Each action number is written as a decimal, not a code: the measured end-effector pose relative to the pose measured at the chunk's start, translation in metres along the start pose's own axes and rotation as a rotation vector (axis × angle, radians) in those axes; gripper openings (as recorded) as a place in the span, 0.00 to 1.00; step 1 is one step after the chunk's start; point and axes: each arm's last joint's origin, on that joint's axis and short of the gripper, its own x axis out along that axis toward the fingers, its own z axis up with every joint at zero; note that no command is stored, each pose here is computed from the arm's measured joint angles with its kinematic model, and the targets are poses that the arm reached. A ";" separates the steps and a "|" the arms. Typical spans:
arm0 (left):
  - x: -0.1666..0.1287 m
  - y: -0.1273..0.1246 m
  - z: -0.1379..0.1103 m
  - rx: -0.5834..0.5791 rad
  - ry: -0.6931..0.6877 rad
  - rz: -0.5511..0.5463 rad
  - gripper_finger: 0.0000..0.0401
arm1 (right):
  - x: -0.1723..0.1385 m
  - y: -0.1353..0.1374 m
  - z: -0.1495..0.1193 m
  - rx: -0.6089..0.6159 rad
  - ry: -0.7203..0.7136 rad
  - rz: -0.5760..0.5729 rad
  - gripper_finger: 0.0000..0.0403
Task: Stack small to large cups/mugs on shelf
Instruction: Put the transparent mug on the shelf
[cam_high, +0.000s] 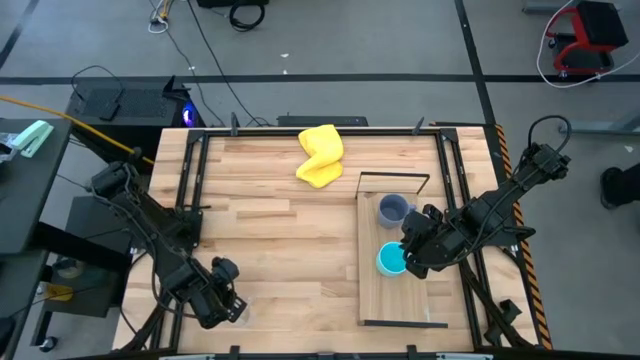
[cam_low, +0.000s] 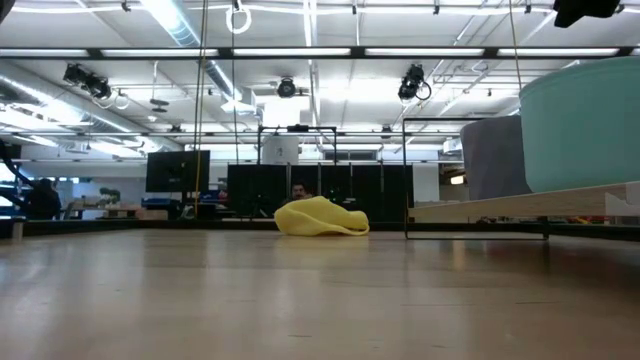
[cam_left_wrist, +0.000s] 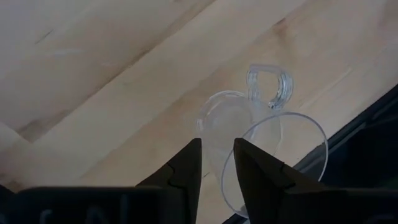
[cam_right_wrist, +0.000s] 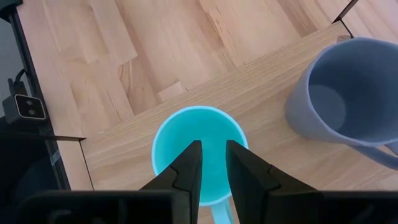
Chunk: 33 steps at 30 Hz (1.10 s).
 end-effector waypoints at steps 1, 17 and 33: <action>0.000 0.000 0.000 0.010 0.004 -0.006 0.26 | 0.000 0.000 0.000 0.000 -0.002 -0.001 0.20; -0.003 -0.003 0.000 0.049 0.009 -0.049 0.27 | 0.000 0.000 0.000 -0.001 -0.015 -0.009 0.20; 0.000 -0.007 -0.003 0.091 0.016 -0.080 0.25 | 0.000 0.000 0.000 0.000 -0.015 -0.009 0.20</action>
